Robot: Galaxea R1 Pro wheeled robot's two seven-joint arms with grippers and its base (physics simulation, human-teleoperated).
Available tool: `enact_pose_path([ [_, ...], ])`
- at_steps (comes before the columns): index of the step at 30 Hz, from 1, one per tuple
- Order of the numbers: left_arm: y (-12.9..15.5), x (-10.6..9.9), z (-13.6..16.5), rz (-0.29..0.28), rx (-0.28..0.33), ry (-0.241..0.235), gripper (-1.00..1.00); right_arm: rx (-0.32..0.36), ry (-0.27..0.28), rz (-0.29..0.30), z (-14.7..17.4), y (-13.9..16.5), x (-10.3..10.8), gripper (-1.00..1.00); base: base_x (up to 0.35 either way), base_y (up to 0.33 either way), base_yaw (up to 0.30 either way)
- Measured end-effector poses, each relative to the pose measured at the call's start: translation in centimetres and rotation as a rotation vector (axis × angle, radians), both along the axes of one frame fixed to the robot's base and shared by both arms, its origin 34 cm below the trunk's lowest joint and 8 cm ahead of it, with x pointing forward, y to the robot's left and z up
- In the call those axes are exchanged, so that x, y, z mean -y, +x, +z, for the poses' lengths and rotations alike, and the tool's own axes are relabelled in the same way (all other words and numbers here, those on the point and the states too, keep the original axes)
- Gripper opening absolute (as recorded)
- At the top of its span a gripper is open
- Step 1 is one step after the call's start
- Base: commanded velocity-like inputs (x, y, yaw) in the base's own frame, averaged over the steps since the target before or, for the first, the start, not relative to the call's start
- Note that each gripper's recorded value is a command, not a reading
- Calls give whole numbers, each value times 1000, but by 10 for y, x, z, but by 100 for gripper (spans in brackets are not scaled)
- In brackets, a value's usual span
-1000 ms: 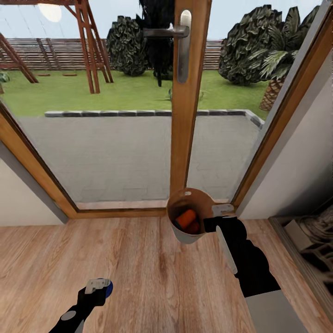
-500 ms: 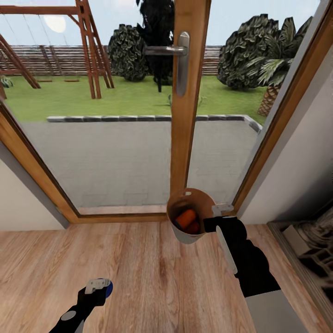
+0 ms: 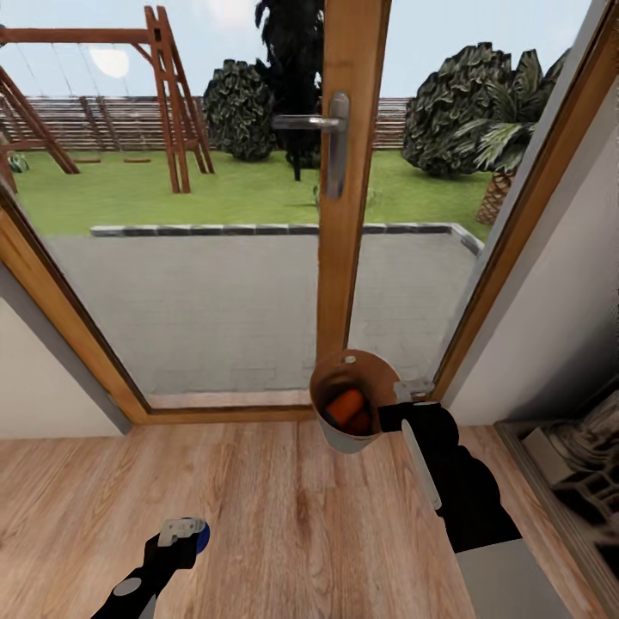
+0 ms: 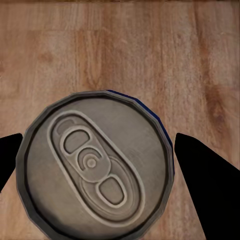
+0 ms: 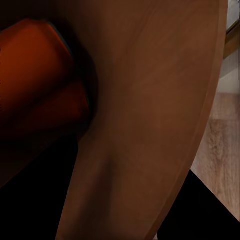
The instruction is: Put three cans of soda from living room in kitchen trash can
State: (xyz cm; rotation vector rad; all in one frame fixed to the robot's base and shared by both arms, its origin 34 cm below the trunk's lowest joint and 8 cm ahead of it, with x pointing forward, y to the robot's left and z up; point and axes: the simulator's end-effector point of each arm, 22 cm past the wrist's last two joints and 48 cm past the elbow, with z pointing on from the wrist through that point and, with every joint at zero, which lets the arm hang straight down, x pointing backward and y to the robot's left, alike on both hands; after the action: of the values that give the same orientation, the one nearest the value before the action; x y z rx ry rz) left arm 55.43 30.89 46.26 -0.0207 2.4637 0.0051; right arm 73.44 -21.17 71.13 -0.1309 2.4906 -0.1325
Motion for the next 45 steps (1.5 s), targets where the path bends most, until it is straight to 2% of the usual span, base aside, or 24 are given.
enact_pose_path([
  [45, 25, 0, 108, -1, 72, -1, -100, 68, 1, 1, 118, 6, 0, -100, 0, 0, 0],
])
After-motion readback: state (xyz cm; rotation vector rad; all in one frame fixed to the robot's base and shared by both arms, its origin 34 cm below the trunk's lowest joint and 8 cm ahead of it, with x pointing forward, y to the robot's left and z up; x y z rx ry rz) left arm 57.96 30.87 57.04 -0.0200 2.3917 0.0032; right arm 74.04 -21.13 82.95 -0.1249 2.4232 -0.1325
